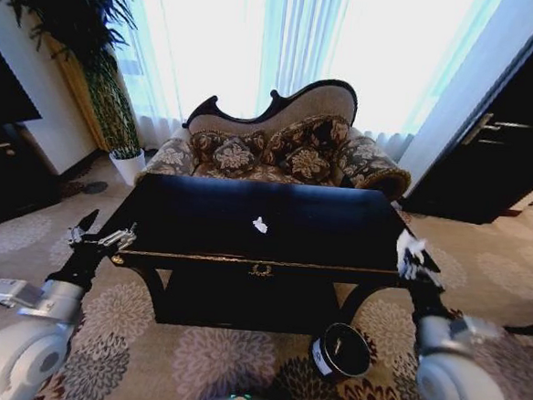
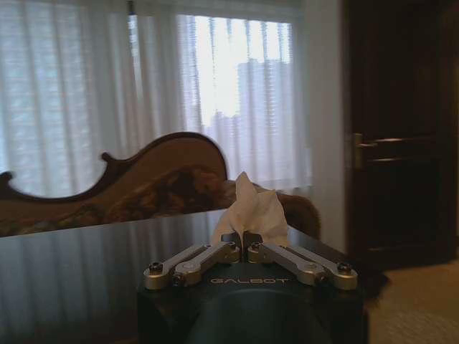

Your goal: Move to the front of the table and place the trash on the table into the trash bin.

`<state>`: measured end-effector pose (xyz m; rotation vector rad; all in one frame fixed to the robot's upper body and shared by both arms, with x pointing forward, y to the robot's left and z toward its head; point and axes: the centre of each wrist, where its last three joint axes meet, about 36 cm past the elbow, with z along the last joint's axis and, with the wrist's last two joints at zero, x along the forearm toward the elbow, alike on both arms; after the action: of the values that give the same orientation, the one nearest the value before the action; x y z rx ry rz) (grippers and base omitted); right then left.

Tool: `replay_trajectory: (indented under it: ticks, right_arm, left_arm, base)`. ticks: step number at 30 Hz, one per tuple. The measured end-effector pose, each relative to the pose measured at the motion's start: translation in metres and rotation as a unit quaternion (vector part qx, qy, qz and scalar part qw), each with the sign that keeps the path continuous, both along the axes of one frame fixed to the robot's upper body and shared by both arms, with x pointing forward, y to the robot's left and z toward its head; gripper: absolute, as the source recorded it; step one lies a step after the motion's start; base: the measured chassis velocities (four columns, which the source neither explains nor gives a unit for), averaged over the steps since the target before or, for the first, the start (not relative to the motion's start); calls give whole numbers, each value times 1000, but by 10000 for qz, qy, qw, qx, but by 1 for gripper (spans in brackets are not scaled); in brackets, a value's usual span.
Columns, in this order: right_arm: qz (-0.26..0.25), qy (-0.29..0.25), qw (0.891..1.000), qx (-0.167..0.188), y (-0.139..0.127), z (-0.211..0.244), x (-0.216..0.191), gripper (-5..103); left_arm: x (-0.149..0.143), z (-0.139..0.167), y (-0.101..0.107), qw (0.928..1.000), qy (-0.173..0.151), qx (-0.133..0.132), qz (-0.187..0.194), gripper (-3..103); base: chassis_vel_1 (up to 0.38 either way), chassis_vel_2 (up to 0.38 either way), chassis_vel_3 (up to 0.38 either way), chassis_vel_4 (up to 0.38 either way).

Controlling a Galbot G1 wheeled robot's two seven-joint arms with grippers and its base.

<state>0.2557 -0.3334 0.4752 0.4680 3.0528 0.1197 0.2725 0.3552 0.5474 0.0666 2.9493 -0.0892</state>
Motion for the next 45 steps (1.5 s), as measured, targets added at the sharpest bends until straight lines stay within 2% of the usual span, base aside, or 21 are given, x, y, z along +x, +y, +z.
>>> replay_trajectory:
  ticks: [3, 9, 13, 14, 17, 23, 26, 28, 30, 36, 45]
  right_arm:
    - [-208, -126, 9997, 49, 3, -26, -5, 0]
    - [-406, -9, 9990, 159, 1, -69, -16, 0]
    - [-644, 352, 9970, 244, -7, -118, -18, 0]
    - [-644, 352, 9970, 244, -7, -118, -18, 0]
    - [-787, 697, 9940, 292, -9, -164, -23, 0]
    - [-727, 1083, 9911, 272, 7, -214, -31, 0]
    - [-617, 1493, 9865, 271, 30, -260, -29, 0]
    - [-600, 1567, 9855, 261, 33, -267, -29, 0]
    - [-514, 1746, 9832, 136, 41, -296, -23, 0]
    - [-375, 2127, 9764, -44, 42, -341, -18, 0]
    - [-349, 2541, 9664, -187, 28, -369, 16, 0]
  left_arm:
    - [0, 0, 0, 10000, 0, 0, 0, 100]
    - [0, 0, 0, 10000, 0, 0, 0, 100]
    - [0, 0, 0, 10000, -1, 0, 0, 100]
    - [0, 0, 0, 10000, -1, 0, 0, 100]
    - [0, 0, 0, 10000, -1, 0, 0, 100]
    - [0, 0, 0, 10000, 0, 0, 0, 100]
    - [0, 0, 0, 10000, -1, 0, 0, 100]
    - [0, 0, 0, 10000, 0, 0, 0, 100]
    - [0, 0, 0, 10000, 0, 0, 0, 100]
    - [0, 0, 0, 10000, 0, 0, 0, 100]
    - [0, 0, 0, 10000, -1, 0, 0, 100]
  base:
    - [0, 0, 0, 0]
    - [0, 0, 0, 0]
    - [0, 0, 0, 0]
    - [0, 0, 0, 0]
    - [0, 0, 0, 0]
    - [0, 0, 0, 0]
    - [0, 0, 0, 0]
    - [0, 0, 0, 0]
    - [0, 0, 0, 0]
    - [0, 0, 0, 0]
    - [0, 0, 0, 0]
